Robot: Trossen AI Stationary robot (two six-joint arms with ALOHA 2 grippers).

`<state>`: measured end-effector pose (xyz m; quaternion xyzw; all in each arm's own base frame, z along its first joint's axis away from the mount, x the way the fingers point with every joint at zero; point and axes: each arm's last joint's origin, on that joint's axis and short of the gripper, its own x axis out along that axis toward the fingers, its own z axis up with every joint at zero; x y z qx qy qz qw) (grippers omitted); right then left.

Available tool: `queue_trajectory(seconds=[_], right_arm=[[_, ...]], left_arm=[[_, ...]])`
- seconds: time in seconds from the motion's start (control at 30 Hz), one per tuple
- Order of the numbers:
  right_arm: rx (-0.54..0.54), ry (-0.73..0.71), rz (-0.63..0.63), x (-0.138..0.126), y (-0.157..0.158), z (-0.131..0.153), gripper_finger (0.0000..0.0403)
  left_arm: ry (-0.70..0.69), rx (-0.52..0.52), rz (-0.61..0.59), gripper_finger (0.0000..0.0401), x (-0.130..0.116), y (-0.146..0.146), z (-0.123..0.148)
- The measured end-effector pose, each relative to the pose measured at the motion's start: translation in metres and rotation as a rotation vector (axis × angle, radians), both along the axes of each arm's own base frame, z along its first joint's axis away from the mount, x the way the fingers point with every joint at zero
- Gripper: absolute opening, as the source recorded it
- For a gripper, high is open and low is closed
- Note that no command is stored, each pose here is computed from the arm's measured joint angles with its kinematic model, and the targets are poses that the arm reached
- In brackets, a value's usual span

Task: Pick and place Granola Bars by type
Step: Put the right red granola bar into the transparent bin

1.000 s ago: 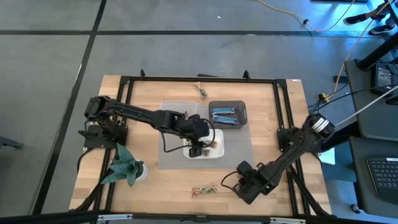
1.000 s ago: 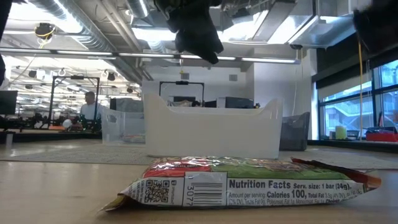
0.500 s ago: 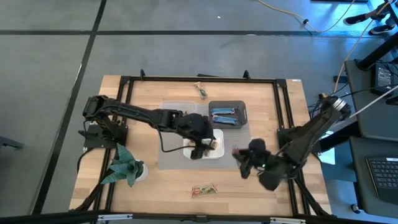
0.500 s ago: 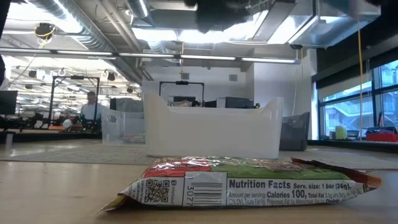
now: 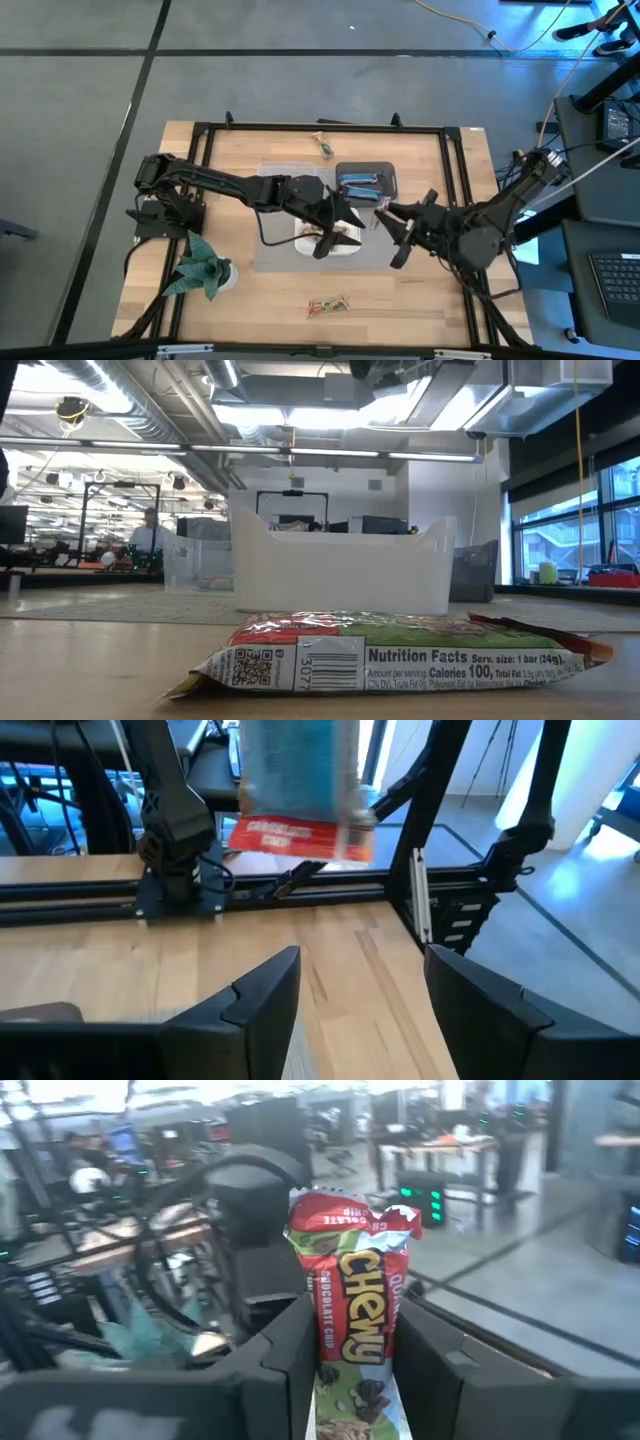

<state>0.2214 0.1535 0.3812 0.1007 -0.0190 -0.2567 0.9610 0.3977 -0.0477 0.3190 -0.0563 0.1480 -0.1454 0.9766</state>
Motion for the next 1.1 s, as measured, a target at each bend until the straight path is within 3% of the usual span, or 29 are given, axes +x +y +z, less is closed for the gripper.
queue_trajectory(seconds=[0.37,1.1], right_arm=[[-0.064,-0.045,0.209,0.021,-0.016,0.01,0.0119],[-0.099,0.037,0.221,0.024,-0.015,-0.001,0.0119]], left_arm=[[-0.086,-0.028,0.005,0.0207,0.002,0.0,0.009],[-0.247,-0.045,0.014,0.0207,0.003,0.004,0.025]])
